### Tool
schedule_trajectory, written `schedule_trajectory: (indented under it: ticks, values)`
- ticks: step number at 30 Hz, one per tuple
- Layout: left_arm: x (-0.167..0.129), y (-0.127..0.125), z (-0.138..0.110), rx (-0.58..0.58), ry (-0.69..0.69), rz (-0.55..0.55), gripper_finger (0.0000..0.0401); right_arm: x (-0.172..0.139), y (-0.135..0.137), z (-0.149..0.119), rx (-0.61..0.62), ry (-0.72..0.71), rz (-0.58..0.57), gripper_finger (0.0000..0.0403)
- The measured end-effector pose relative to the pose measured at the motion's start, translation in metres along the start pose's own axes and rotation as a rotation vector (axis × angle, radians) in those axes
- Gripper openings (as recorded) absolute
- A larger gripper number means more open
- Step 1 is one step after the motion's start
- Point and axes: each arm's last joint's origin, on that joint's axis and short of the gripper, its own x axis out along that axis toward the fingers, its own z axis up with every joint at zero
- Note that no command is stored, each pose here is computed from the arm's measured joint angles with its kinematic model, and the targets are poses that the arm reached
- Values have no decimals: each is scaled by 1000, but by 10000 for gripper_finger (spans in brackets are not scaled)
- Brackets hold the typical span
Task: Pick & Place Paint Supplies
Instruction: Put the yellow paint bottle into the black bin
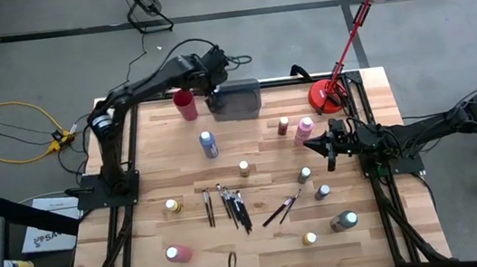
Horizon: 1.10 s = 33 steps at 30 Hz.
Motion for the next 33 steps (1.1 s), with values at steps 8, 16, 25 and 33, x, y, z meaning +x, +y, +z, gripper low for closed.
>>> schedule_trajectory:
  ticks: [8,16,25,33]
  values:
    - [-82,-39,-29,239,15,-63,246,0,0,0,0,0,0,3]
    - [-157,-78,-78,400,22,-140,246,0,0,0,0,1,1,3]
    - [-172,-120,-160,292,48,-212,246,0,0,0,0,0,0,3]
    - [-144,-153,-216,15,144,-267,246,0,0,0,0,0,0,3]
